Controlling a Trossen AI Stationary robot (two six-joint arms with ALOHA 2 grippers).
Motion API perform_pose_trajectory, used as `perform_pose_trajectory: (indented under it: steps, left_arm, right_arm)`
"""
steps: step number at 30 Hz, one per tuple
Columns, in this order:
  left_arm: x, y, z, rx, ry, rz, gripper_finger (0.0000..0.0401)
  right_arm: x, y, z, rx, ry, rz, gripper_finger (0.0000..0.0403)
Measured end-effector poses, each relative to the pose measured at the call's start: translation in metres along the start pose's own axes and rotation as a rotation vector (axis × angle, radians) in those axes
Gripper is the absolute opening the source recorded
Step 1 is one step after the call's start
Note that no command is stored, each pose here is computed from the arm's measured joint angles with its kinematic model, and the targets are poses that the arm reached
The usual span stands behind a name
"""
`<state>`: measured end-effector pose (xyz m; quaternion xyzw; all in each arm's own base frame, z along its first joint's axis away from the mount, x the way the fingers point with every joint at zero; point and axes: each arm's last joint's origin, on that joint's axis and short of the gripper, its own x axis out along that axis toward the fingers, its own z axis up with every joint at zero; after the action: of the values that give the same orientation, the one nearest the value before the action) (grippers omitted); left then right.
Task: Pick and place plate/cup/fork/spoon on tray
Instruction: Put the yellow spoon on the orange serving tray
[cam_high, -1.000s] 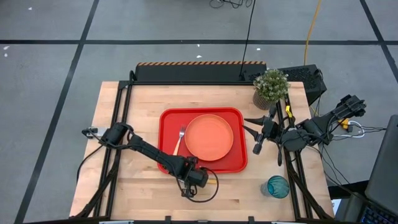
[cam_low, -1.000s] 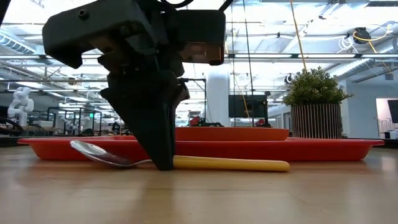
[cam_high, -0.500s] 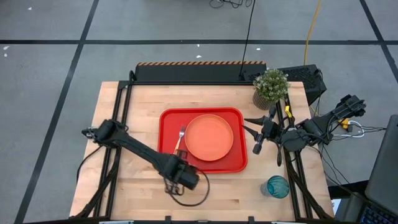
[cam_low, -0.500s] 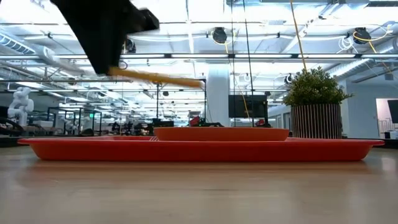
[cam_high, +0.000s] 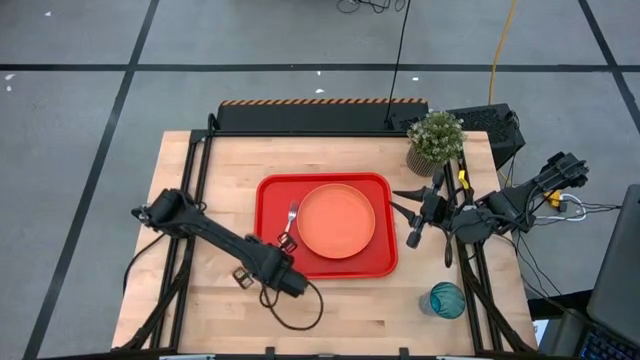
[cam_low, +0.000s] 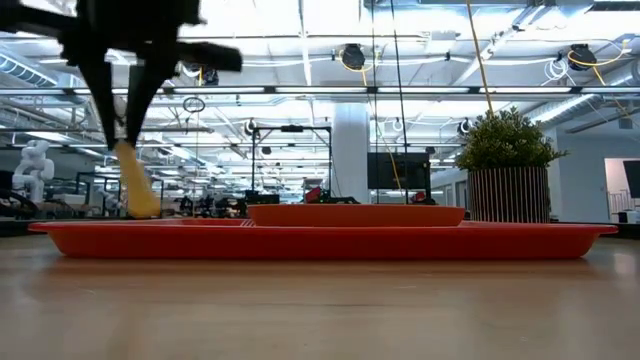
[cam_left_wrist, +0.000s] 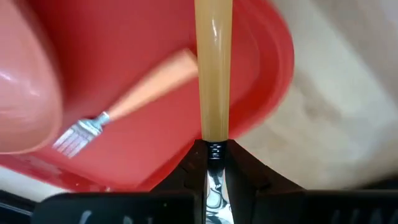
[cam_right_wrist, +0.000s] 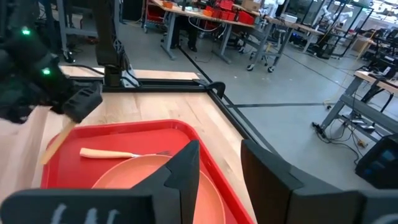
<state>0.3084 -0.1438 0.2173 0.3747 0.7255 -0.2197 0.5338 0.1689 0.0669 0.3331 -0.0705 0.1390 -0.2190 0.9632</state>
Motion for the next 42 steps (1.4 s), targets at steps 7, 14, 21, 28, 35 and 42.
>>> perform_pose_trajectory:
  steps: [7, 14, 21, 28, 35, 42]
  left_arm:
    - [0.023, 0.013, -0.015, 0.11, 0.112, -0.025, 0.003]
    - [0.016, 0.028, -0.037, 0.149, 0.086, -0.03, 0.003]
    - [0.013, 0.032, -0.059, 0.279, 0.084, -0.036, 0.003]
    - [0.039, 0.028, -0.072, 0.522, 0.143, 0.031, 0.003]
    - [0.044, 0.048, -0.083, 0.478, 0.022, 0.138, 0.003]
    - [0.05, 0.059, -0.075, 0.52, -0.112, 0.14, 0.003]
  right_arm:
    - [0.0, 0.0, -0.002, -0.016, 0.011, -0.002, 0.011]
    - [0.0, 0.0, -0.002, -0.038, 0.014, -0.003, 0.011]
    - [0.0, -0.001, -0.005, -0.06, 0.037, -0.011, 0.011]
    - [0.0, -0.003, -0.018, -0.058, 0.095, -0.057, 0.011]
    - [0.006, -0.003, -0.04, -0.148, 0.095, -0.224, 0.011]
    - [0.005, -0.005, -0.039, -0.196, 0.066, -0.282, 0.011]
